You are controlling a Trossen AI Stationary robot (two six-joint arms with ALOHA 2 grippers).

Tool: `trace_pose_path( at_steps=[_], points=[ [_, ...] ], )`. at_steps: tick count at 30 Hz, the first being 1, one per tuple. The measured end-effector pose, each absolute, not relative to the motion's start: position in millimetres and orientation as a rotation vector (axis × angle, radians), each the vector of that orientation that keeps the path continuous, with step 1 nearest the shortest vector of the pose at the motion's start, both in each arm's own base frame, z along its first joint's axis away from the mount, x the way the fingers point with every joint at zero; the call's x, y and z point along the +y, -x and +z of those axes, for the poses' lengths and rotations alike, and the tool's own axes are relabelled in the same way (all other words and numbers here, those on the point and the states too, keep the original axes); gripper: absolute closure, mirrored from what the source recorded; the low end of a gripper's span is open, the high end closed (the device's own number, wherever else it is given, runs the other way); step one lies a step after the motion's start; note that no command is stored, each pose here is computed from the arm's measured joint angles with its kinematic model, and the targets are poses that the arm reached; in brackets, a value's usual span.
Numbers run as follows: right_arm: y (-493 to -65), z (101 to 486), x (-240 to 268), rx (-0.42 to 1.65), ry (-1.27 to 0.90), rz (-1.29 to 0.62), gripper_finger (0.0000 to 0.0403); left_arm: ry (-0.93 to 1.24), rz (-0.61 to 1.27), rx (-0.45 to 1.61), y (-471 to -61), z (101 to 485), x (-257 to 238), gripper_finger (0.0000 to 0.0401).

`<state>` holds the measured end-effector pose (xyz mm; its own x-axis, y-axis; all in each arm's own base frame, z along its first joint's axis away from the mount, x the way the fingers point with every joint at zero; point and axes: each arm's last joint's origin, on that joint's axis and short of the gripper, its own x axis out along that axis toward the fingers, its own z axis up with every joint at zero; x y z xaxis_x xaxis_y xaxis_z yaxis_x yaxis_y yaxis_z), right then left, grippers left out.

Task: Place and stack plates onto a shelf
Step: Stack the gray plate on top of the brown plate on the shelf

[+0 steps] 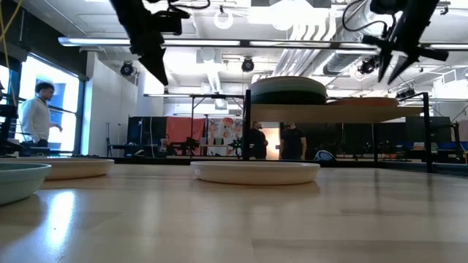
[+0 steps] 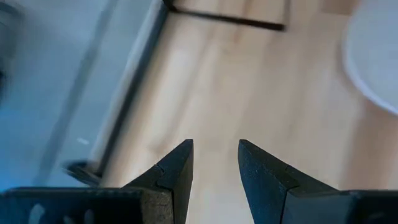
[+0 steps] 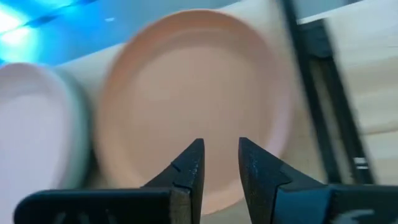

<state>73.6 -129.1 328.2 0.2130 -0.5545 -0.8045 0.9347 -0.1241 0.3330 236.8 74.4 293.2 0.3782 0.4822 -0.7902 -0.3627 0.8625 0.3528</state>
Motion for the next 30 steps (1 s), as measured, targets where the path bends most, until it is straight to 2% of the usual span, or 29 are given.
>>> trace_pose_path(
  at_steps=[8, 12, 17, 30],
  points=[
    [-89, 346, -117, 0.445, -1.152, -1.085, 0.0327, 0.309, 0.494, 1.072, -232, 270, 65, 0.0284],
    [-101, 346, -107, 0.473, -1.178, -1.006, 0.0327, 0.435, 0.487, 1.122, -228, 252, 54, 0.0284],
    [-115, 346, -92, 0.502, -1.215, -0.936, 0.0327, 0.489, 0.47, 1.207, -223, 235, 35, 0.0284],
    [-147, 343, -46, 0.521, -1.253, -0.913, 0.0327, 0.536, 0.473, 1.305, -212, 209, -8, 0.0284]
  ],
)
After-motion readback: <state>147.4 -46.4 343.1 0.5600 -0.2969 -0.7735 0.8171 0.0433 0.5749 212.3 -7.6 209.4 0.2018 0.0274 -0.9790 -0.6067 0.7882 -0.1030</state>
